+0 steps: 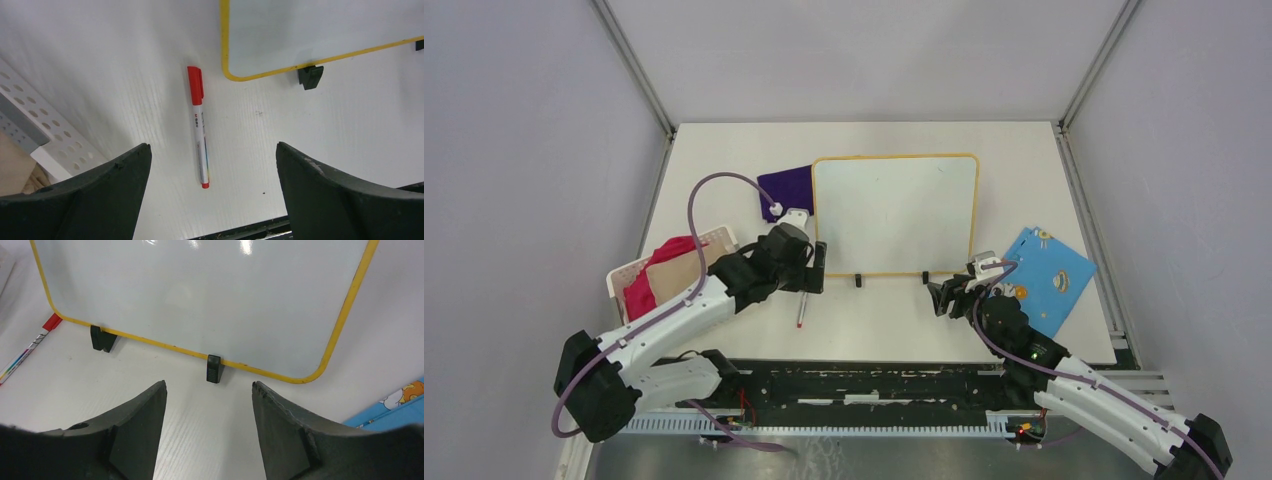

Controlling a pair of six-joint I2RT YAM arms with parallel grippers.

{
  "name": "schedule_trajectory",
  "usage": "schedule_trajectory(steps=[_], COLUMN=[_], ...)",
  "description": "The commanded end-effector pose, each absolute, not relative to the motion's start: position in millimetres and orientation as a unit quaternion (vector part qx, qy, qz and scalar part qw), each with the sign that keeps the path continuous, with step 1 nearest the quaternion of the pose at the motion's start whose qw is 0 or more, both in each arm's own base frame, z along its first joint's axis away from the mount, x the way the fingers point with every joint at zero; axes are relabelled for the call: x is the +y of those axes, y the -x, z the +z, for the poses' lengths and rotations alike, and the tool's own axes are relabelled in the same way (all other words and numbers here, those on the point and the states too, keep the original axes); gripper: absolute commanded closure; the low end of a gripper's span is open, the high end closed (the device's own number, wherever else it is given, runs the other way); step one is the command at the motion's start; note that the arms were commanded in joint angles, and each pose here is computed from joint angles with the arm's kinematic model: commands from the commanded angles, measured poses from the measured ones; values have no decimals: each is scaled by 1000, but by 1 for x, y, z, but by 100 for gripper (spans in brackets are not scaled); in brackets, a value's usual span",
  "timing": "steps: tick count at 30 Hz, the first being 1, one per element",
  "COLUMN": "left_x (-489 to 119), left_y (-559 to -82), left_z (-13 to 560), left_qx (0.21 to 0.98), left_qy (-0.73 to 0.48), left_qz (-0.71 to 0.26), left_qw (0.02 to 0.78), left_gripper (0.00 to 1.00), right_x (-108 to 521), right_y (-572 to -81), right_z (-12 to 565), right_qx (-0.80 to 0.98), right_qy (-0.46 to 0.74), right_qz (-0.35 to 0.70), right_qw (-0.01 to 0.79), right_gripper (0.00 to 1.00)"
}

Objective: Write a sentence on the whiteboard
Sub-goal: Adjust the whiteboard marker at the center of the board.

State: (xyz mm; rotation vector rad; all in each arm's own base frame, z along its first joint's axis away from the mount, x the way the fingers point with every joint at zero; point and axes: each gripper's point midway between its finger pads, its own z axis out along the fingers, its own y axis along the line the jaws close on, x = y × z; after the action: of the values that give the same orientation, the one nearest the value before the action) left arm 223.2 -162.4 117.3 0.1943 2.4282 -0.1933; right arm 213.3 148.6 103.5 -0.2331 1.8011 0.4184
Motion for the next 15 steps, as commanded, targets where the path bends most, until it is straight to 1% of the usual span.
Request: schedule_trajectory(steps=[1, 10, 15], left_x=[-183, -189, -182], left_y=[-223, -213, -212], left_z=[119, 88, 71], left_qx=[927, 943, 949], left_qy=[-65, -88, -79], left_qz=[-131, -107, -86], left_qw=[346, 302, 294], left_gripper=[2, 17, 19], right_x=[149, 150, 151], right_y=[-216, -215, -215], right_z=[113, 112, 114], right_qx=[768, 771, 771], right_qy=[95, 111, 116], right_qz=[181, 175, 175], right_qw=[607, 603, 602], right_gripper=[30, 31, 31])
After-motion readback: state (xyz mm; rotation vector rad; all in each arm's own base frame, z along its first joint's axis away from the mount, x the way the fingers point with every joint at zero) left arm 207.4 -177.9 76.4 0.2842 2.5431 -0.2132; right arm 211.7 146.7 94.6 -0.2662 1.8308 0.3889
